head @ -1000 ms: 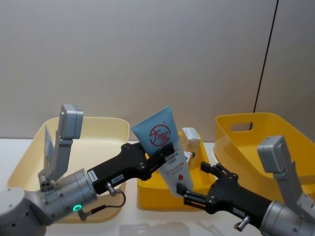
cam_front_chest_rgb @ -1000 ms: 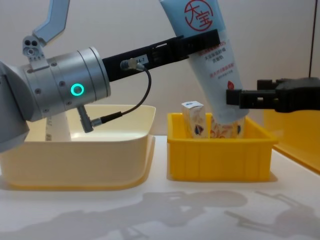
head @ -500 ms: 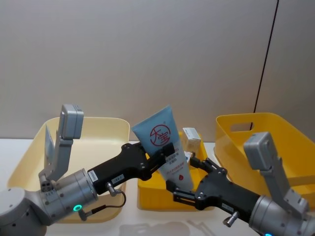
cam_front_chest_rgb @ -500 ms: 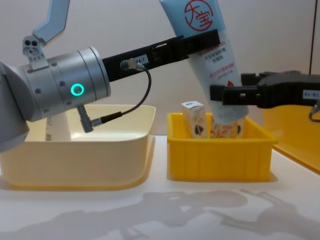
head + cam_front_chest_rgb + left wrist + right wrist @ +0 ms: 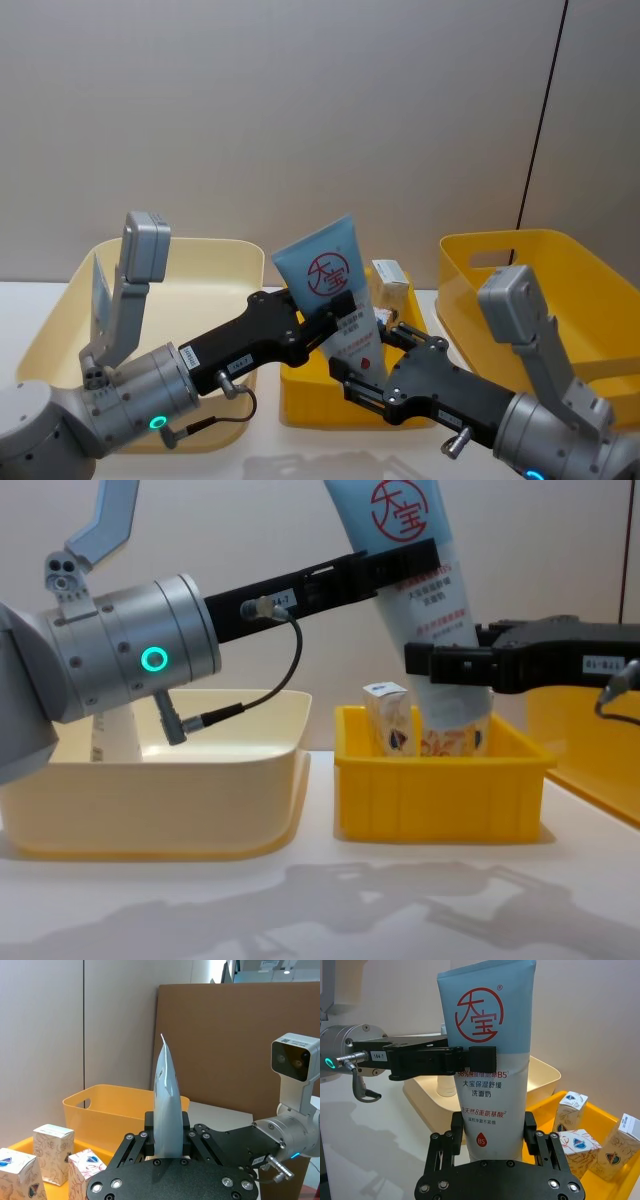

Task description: Bimanual collaborative sorting of washing and personal care products

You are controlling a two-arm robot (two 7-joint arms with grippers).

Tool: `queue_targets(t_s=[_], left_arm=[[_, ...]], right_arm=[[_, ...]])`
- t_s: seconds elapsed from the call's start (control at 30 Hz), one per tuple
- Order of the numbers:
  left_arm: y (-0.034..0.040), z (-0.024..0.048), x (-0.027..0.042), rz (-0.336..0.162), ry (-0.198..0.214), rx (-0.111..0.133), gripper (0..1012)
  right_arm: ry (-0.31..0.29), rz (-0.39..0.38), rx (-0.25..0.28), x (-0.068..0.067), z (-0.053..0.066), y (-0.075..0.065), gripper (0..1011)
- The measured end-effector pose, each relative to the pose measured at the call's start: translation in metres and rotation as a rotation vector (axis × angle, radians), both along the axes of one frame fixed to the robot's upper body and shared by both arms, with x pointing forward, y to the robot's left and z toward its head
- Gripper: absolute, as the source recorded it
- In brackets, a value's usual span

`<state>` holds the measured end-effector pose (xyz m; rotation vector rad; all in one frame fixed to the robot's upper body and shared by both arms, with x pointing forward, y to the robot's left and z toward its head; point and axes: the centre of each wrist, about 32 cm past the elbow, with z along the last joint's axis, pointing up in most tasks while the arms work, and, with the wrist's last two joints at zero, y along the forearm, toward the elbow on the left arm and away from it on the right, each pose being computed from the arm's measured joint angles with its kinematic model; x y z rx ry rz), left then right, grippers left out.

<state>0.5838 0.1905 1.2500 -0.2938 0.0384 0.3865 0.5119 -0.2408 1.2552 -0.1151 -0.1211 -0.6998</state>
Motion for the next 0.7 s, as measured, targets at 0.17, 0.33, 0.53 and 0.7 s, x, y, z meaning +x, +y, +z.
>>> queue_targets(t_s=[0.17,0.33,0.53,0.7], left_arm=[[0.0000,0.0000,0.0000,0.000,0.000,0.000,267],[0.0000,0.0000,0.0000,0.000,0.000,0.000,267],[-0.0005,0.0000,-0.0001,-0.001,0.000,0.000,400],[-0.0004,0.0000,-0.0001,-0.001,0.000,0.000,577]], right_arm=[[-0.003,0.003,-0.002,0.0006,0.0001,0.0010,675],[-0.004,0.006,-0.004,0.0009,0.0003,0.0018,634],[-0.006,0.010,-0.003,0.0012,0.0006,0.0030,601],[-0.007,0.011,-0.003,0.0014,0.0006,0.0033,571]])
